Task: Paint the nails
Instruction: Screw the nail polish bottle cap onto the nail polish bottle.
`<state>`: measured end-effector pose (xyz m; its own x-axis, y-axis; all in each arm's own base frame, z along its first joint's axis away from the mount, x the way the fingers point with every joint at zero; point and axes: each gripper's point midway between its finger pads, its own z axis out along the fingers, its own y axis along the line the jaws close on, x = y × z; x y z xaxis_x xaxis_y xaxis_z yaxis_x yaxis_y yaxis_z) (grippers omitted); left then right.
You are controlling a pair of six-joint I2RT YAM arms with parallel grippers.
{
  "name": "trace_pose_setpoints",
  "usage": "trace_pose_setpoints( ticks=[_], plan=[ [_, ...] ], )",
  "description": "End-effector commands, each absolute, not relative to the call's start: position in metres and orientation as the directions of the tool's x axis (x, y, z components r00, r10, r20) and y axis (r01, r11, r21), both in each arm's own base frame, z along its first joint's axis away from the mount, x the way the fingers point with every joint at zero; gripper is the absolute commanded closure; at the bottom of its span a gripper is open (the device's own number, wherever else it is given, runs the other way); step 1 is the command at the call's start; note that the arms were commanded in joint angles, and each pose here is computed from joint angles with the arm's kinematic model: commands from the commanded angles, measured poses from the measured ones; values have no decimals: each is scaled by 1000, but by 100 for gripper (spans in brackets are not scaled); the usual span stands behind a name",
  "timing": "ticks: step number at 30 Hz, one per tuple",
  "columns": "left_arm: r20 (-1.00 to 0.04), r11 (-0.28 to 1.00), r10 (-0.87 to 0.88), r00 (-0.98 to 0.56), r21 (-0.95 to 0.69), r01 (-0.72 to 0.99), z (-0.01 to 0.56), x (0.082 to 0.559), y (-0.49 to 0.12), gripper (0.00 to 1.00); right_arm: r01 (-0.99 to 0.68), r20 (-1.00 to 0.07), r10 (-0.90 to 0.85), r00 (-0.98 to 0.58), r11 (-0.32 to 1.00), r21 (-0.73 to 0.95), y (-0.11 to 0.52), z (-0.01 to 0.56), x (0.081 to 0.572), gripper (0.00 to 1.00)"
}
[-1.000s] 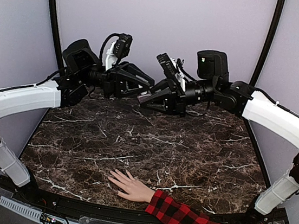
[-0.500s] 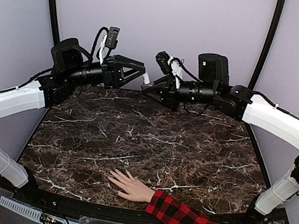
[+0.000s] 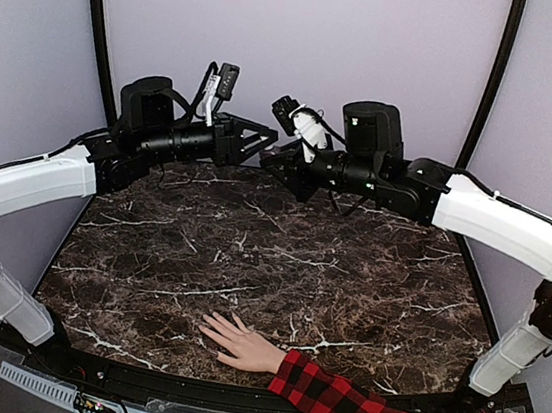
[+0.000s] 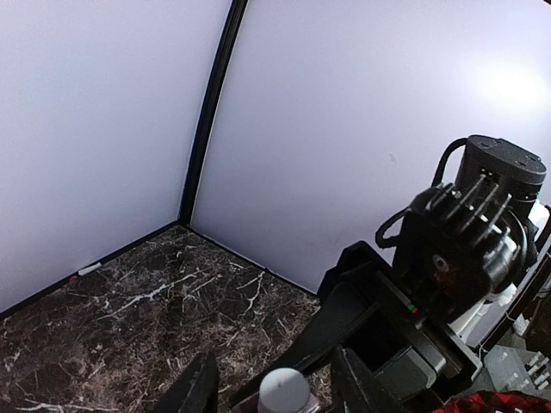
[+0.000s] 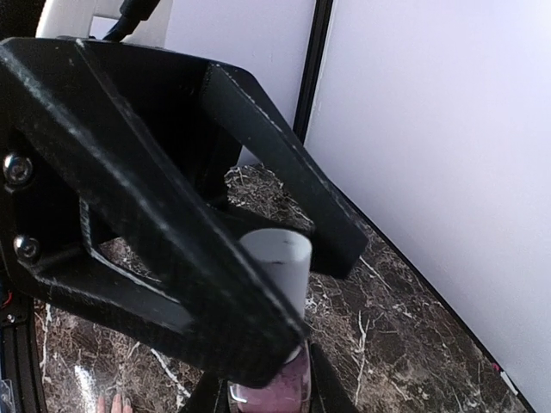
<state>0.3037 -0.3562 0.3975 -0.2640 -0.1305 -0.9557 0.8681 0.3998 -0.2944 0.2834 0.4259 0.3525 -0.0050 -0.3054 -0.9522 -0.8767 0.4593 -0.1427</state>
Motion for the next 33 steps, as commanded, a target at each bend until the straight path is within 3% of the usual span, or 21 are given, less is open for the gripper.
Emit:
trace_pose_setpoints(
  ticks=[1, 10, 13, 25, 33],
  plan=[
    [-954, 407, -156, -257, -299, 863, 411, 306, -359, 59, -827, -959, -281, 27, 533, -180, 427, 373, 294, 100],
    [-948, 392, -167, -270, -315, 864, 408, 304, -360, 92, -820, -955, -294, 26, 540, -188, 428, 372, 295, 100],
    [-948, 374, -162, -274, -315, 872, 407, 301, -361, 98, -828, -957, -288, 40, 527, -194, 427, 376, 291, 100],
    [-963, 108, -116, -243, -256, 961, 415, 257, -376, 100, -969, -979, -159, 126, 194, -156, 430, 406, 230, 100],
    [-966, -132, -58, -253, -244, 961, 413, 223, -384, 100, -974, -981, -62, 186, -144, -175, 425, 425, 169, 100]
  ],
)
